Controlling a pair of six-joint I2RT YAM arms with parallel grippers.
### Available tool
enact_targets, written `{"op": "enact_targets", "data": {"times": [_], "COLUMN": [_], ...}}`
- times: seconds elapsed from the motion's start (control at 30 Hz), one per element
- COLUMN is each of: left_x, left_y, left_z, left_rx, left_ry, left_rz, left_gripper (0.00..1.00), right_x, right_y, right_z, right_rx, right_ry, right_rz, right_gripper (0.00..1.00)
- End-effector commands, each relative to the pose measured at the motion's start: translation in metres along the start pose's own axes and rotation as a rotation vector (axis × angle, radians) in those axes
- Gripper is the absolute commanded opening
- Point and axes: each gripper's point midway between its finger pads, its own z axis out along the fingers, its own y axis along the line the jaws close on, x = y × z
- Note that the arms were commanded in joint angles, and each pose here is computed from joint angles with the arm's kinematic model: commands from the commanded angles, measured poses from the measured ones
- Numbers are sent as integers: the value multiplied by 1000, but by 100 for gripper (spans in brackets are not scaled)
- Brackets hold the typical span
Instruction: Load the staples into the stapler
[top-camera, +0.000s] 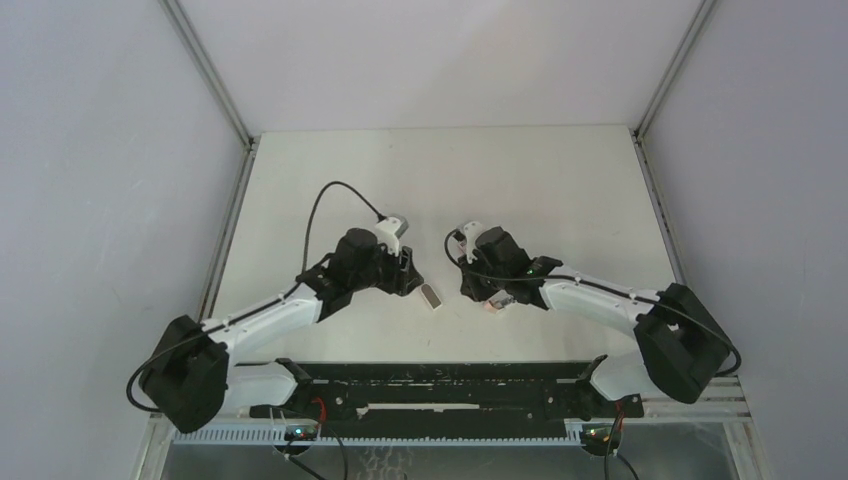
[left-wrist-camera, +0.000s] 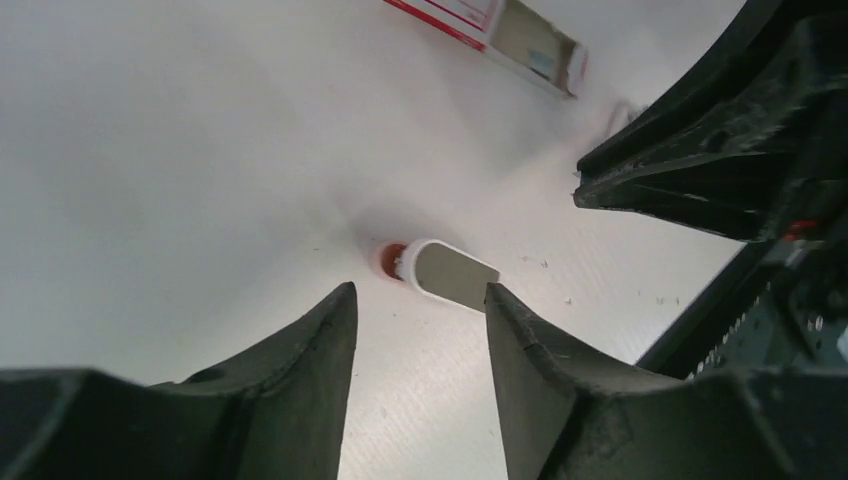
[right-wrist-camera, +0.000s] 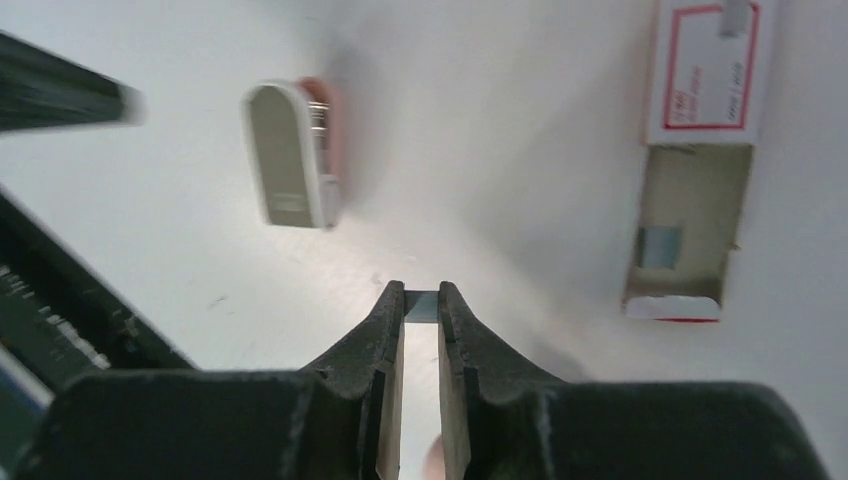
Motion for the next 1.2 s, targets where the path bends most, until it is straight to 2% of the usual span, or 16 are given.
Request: {"op": "enact_targets", "data": {"times": [0.0,0.13,0.37,0.63,0.83,1.03,1.17], "left_x": [-39,-42,-31,-29,-33,-29,-21], "left_y": [21,36,47,48,48,55,62], "left_z": [-21,-40,-52,-57,-65,-71,-72], "left_rx": [-84,-132,-176,-184,-190,-224,-241], "left_ry": [-259,-335,-346,-359,-390,-421,-432], "left_rz": [-196,-237,-261,-272,-281,-358,-420], "left_gripper": [56,62,64,67,68,69,69], "right_x": [4,7,13,19,-1,-38,-51], "right_y": [-22,-29,-32,-34,-30,-4,18], "right_z": [14,28,41,44,34,18,24], "right_rx": [94,128,170,181,182,109,72], "right_ry": [42,89,152,194,150,59,38], "right_rz": [53,47,20,15,11,-10,-43], "right_gripper": [13,13,14,29,42,45,45]}}
